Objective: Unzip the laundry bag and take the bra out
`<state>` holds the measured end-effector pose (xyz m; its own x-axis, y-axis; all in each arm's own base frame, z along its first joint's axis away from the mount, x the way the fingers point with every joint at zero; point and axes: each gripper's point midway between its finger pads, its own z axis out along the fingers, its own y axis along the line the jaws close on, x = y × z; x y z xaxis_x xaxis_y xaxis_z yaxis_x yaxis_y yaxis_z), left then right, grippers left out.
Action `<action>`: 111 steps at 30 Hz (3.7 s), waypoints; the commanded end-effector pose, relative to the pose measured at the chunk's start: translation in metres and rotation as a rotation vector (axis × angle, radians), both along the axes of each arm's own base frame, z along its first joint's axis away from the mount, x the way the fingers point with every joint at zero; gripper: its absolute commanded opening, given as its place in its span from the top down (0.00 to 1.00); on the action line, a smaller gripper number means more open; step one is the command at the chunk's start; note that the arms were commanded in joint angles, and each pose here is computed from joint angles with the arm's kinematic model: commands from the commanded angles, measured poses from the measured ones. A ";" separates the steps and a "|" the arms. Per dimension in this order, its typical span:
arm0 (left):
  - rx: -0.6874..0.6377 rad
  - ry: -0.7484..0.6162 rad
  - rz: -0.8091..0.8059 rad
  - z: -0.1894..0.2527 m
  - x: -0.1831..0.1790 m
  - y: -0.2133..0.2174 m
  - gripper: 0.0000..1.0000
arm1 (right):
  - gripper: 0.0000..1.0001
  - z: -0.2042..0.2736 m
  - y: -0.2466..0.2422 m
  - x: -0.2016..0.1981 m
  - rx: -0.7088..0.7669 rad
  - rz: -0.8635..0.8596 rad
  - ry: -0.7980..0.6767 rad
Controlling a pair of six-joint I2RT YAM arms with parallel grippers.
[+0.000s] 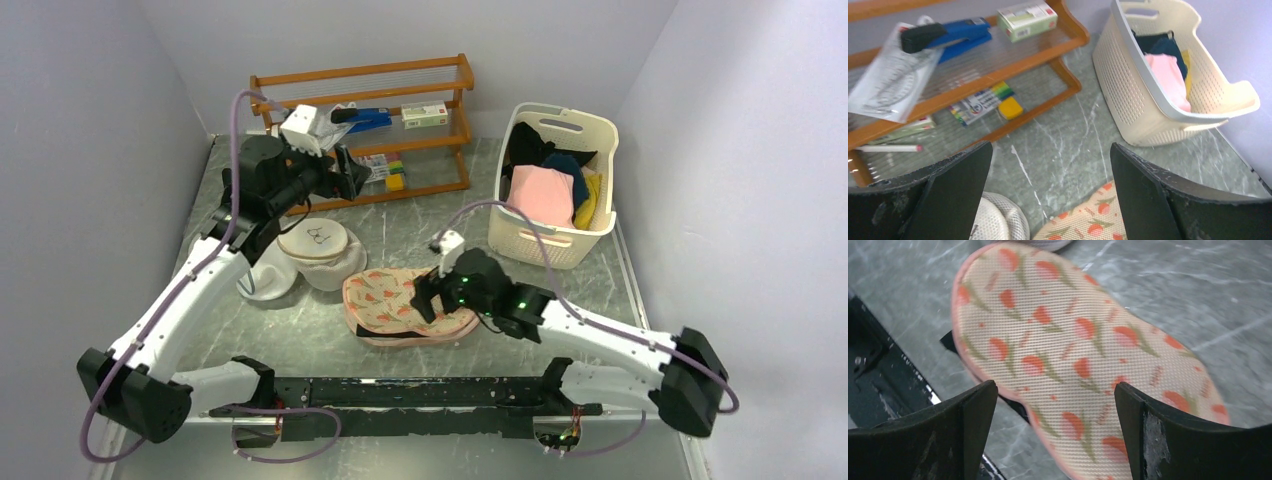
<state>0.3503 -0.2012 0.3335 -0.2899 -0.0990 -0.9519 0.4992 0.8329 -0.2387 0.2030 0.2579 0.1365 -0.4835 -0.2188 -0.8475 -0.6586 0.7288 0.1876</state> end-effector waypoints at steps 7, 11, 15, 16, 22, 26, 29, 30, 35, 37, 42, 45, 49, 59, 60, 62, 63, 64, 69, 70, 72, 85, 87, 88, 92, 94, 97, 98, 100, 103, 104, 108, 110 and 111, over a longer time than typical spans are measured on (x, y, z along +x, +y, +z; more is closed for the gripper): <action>-0.053 -0.134 0.161 0.030 0.007 0.047 0.01 | 0.14 -0.018 0.053 -0.040 -0.433 0.264 -0.206; -0.053 -0.117 0.154 0.025 0.010 0.045 0.01 | 0.27 -0.034 0.061 -0.056 -0.585 0.369 -0.250; -0.059 -0.101 0.137 0.021 0.012 0.043 0.01 | 0.39 -0.047 0.067 -0.064 -0.659 0.402 -0.265; -0.063 -0.096 0.133 0.021 0.013 0.042 0.01 | 0.40 -0.050 0.068 -0.065 -0.670 0.404 -0.271; -0.070 -0.079 0.127 0.017 0.015 0.043 0.01 | 0.58 -0.063 0.071 -0.064 -0.728 0.396 -0.293; -0.071 -0.078 0.132 0.017 0.016 0.043 0.01 | 0.59 -0.065 0.072 -0.061 -0.745 0.378 -0.324; -0.070 -0.072 0.131 0.016 0.017 0.043 0.01 | 0.62 -0.065 0.074 -0.059 -0.749 0.370 -0.337; -0.072 -0.068 0.128 0.015 0.017 0.043 0.01 | 0.63 -0.066 0.074 -0.058 -0.751 0.369 -0.341; -0.075 -0.062 0.124 0.013 0.018 0.042 0.01 | 0.71 -0.069 0.075 -0.057 -0.743 0.363 -0.348; -0.077 -0.060 0.117 0.013 0.018 0.040 0.01 | 0.67 -0.069 0.077 -0.060 -0.731 0.378 -0.341; -0.081 -0.052 0.107 0.011 0.018 0.039 0.01 | 0.60 -0.072 0.080 -0.061 -0.717 0.380 -0.341; -0.081 -0.053 0.108 0.012 0.018 0.039 0.01 | 0.69 -0.072 0.079 -0.057 -0.729 0.359 -0.355; -0.083 -0.053 0.107 0.012 0.018 0.039 0.01 | 0.87 -0.067 0.081 -0.056 -0.723 0.352 -0.365; -0.088 -0.056 0.106 0.014 0.017 0.040 0.01 | 1.00 -0.023 0.069 -0.037 -0.667 0.201 -0.466; -0.088 -0.056 0.105 0.013 0.017 0.040 0.01 | 1.00 -0.018 0.067 -0.033 -0.665 0.176 -0.485; -0.090 -0.054 0.106 0.014 0.017 0.040 0.01 | 1.00 -0.008 0.061 -0.022 -0.673 0.106 -0.524; -0.092 -0.055 0.106 0.014 0.017 0.040 0.01 | 1.00 -0.004 0.057 -0.015 -0.681 0.064 -0.542; -0.092 -0.056 0.106 0.014 0.017 0.041 0.01 | 1.00 0.001 0.054 -0.008 -0.685 0.023 -0.559; -0.095 -0.053 0.107 0.014 0.017 0.041 0.01 | 1.00 0.025 0.046 0.031 -0.691 -0.138 -0.631; -0.095 -0.054 0.108 0.014 0.017 0.041 0.01 | 1.00 0.028 0.044 0.040 -0.694 -0.164 -0.644; -0.093 -0.058 0.113 0.015 0.017 0.043 0.01 | 1.00 0.030 0.040 0.055 -0.710 -0.193 -0.664; -0.093 -0.068 0.135 0.019 0.016 0.049 0.01 | 0.92 0.028 0.045 0.133 -0.761 -0.257 -0.726; -0.092 -0.068 0.138 0.019 0.016 0.050 0.01 | 0.86 0.026 0.043 0.137 -0.768 -0.275 -0.707; -0.093 -0.068 0.138 0.019 0.016 0.050 0.01 | 0.83 0.027 0.043 0.141 -0.762 -0.286 -0.694; -0.102 -0.072 0.136 0.021 0.016 0.052 0.01 | 0.68 0.024 0.033 0.151 -0.780 -0.328 -0.668; -0.105 -0.070 0.137 0.021 0.016 0.052 0.01 | 0.51 0.026 0.029 0.155 -0.788 -0.347 -0.656; -0.107 -0.061 0.139 0.019 0.018 0.053 0.01 | 0.19 0.029 0.028 0.160 -0.768 -0.365 -0.608; -0.107 -0.061 0.140 0.019 0.018 0.054 0.01 | 0.15 0.029 0.027 0.160 -0.763 -0.366 -0.589; -0.107 -0.060 0.141 0.019 0.019 0.054 0.01 | 0.10 0.031 0.024 0.159 -0.759 -0.379 -0.563; -0.109 -0.057 0.143 0.018 0.020 0.055 0.01 | 0.09 0.038 0.020 0.153 -0.736 -0.378 -0.528; -0.109 -0.054 0.144 0.017 0.020 0.055 0.01 | 0.09 0.039 0.022 0.148 -0.717 -0.347 -0.512; -0.116 -0.040 0.136 0.015 0.021 0.055 0.01 | 0.07 0.046 0.028 0.118 -0.616 -0.233 -0.403; -0.120 -0.036 0.134 0.015 0.022 0.055 0.01 | 0.07 0.049 0.039 0.096 -0.498 -0.190 -0.302; -0.121 -0.035 0.133 0.015 0.022 0.055 0.01 | 0.08 0.051 0.044 0.083 -0.454 -0.158 -0.264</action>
<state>0.3710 -0.1442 0.3401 -0.2476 -0.2311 -0.9409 0.3687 0.8756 -0.3121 0.3312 0.2846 0.1751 -0.2313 -0.6672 -0.7080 -0.3703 0.7334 -0.5701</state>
